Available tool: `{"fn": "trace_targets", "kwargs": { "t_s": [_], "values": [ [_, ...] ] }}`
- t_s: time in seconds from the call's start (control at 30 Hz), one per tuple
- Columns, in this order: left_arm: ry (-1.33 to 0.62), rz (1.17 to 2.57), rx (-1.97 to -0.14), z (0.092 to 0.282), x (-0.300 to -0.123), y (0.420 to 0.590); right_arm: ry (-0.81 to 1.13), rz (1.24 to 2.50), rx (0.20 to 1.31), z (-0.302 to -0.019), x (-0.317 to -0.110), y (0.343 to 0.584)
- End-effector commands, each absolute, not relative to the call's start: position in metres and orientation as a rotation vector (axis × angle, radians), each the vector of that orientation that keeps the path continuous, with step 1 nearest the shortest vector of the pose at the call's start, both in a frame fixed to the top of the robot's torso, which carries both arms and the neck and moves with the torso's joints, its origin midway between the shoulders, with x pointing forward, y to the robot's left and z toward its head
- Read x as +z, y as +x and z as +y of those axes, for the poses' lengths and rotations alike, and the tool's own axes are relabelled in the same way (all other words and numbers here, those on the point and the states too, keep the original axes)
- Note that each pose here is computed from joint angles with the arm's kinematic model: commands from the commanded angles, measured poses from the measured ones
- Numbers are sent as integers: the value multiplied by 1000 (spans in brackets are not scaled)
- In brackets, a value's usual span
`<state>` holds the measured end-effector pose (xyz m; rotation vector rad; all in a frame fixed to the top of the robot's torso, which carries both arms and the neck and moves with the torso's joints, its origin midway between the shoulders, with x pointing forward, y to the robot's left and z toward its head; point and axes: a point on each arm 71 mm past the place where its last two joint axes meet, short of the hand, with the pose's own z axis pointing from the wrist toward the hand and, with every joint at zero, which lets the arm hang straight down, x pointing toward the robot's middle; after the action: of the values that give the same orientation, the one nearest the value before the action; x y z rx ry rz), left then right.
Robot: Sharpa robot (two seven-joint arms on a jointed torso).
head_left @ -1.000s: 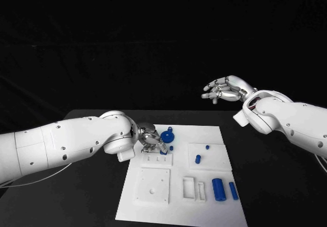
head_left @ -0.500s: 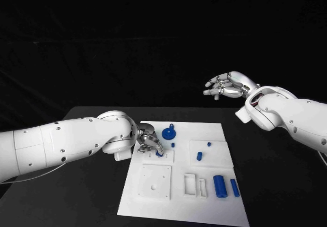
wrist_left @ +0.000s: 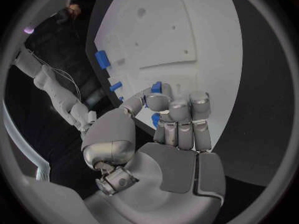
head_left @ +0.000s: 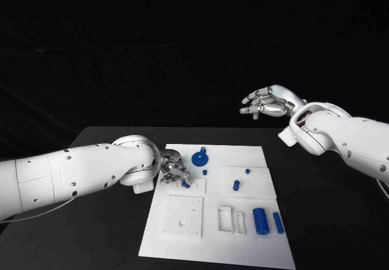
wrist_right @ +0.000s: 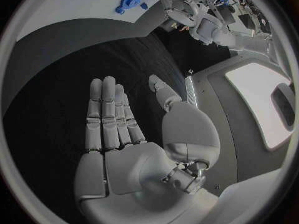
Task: Assemble the parts on the task board
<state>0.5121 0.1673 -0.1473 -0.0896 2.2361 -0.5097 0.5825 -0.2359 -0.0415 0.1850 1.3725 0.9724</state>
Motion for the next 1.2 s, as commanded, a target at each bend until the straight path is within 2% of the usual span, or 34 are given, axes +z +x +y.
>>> {"fn": "trace_targets", "kwargs": {
  "t_s": [0.03, 0.7, 0.9, 1.2],
  "values": [
    [-85, 2213, -503, 168, -152, 512, 166, 1390, 975, -234, -42, 582],
    [-134, 2142, -536, 176, -149, 506, 166, 1408, 975, -233, -43, 582],
    [-74, 2070, -523, 175, -147, 501, 169, 1409, 972, -235, -43, 582],
    [-96, 2022, -576, 173, -147, 495, 167, 1413, 974, -234, -44, 582]
  ]
}}
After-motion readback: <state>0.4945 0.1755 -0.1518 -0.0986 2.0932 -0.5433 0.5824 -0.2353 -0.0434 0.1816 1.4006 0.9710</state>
